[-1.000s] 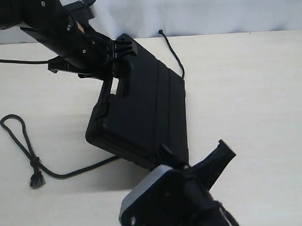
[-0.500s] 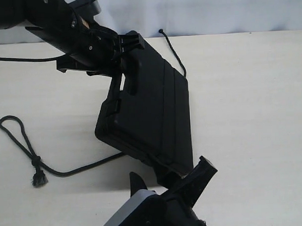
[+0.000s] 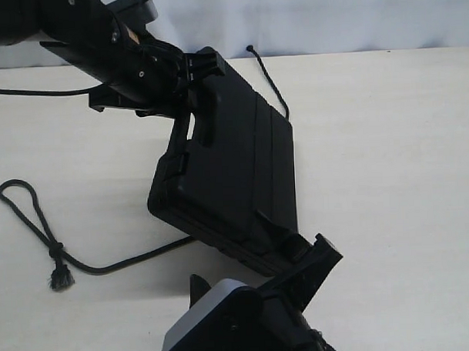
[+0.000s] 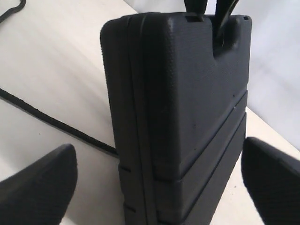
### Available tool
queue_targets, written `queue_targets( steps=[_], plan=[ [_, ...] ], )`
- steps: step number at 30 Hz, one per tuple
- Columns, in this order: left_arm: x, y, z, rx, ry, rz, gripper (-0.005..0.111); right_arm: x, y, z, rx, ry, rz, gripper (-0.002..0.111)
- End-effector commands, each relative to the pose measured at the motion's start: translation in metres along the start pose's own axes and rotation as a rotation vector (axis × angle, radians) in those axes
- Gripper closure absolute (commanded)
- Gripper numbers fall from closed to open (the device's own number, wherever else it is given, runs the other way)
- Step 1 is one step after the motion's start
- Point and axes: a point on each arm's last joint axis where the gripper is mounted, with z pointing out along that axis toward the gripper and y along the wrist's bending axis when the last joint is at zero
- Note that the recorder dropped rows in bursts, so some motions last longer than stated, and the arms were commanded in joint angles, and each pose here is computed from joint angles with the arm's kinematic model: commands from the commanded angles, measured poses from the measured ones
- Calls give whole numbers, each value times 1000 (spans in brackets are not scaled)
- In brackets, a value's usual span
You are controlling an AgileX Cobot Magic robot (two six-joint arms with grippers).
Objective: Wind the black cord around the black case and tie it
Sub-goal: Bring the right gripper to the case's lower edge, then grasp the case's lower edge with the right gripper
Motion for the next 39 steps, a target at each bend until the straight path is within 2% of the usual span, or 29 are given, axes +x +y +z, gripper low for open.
queue_targets(
  steps=[1,8,15,20,25,30,39],
  plan=[
    [-9,-9,-11,57,-75,-21,107,-1,-1,1,14,-9,8,20],
    [-9,-9,-11,57,-75,-21,107,-3,-1,3,19,-7,-41,18],
    [-8,-9,-11,56,-70,-20,107,-17,7,14,39,-12,16,16],
    [-8,-9,-11,56,-71,-18,107,-6,17,20,44,14,-72,16],
    [-9,-9,-11,57,-73,-18,107,4,20,29,63,45,-93,16],
    [-8,-9,-11,58,-68,-22,107,-4,28,39,76,43,-87,16],
    [-7,-9,-11,51,-51,-13,107,-3,17,57,132,80,-71,16]
  ],
)
